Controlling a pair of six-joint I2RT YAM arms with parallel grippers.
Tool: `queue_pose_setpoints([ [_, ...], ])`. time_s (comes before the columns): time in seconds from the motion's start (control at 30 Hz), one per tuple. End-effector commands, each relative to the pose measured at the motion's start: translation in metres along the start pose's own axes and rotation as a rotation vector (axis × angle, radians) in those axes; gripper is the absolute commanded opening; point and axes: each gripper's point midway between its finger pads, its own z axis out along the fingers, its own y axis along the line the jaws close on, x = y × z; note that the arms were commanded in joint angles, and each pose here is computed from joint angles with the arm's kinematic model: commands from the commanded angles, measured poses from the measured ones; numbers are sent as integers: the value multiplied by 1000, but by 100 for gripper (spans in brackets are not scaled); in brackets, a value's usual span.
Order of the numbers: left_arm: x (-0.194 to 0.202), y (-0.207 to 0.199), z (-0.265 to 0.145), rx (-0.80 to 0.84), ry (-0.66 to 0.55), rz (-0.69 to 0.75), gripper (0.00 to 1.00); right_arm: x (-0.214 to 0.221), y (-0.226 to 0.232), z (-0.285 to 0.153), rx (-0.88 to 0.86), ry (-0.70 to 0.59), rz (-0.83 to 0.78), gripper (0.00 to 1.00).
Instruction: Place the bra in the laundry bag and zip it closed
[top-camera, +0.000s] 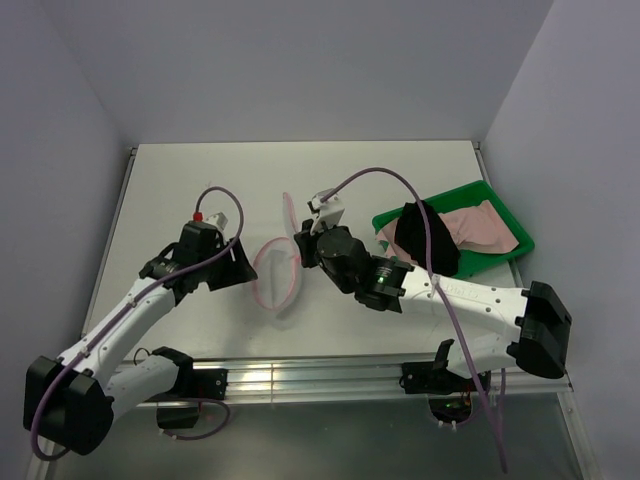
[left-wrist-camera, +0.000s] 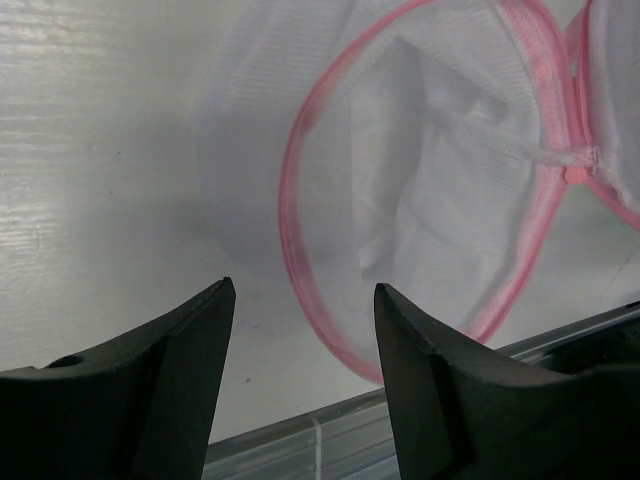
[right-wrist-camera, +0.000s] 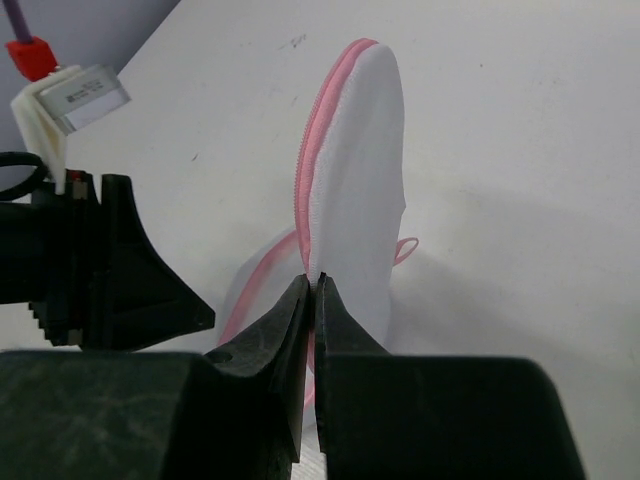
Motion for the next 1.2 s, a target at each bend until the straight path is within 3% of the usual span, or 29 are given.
queue_pose_setpoints([
  [0.0, -2, -13, 14, 49, -7, -9, 64, -24, -1, -8, -6, -81, 61, 0],
  [0.13, 2, -23, 32, 84, 18, -11, 60, -26, -4, -9, -15, -91, 72, 0],
  [0.3, 6, -16, 44, 46, 17, -17, 46, -25, -3, -13, -38, -93, 82, 0],
  [0.43, -5, -5, 41, -15, -59, -19, 48, -24, -2, -13, -46, -89, 88, 0],
  [0.57, -1, 3, 43, -56, -60, -7, 58, -26, -4, -13, -43, -97, 91, 0],
  [0.73, 7, 2, 52, -45, -56, -1, 57, -25, -4, -16, -52, -103, 98, 0],
  [0.87, 7, -4, 55, -12, -57, -1, 44, -25, -3, -14, -57, -95, 99, 0],
  [0.93, 5, -6, 53, 3, -72, -2, 27, -22, -2, -15, -64, -95, 102, 0],
  [0.97, 3, -7, 51, 2, -81, -2, 4, -23, -4, -14, -57, -98, 100, 0],
  [1.0, -2, -6, 49, -10, -97, -1, 0, -25, -4, -14, -53, -100, 101, 0],
  [1.17, -36, -37, 5, 78, -208, 23, 0, -39, -2, -20, -68, -120, 115, 0],
])
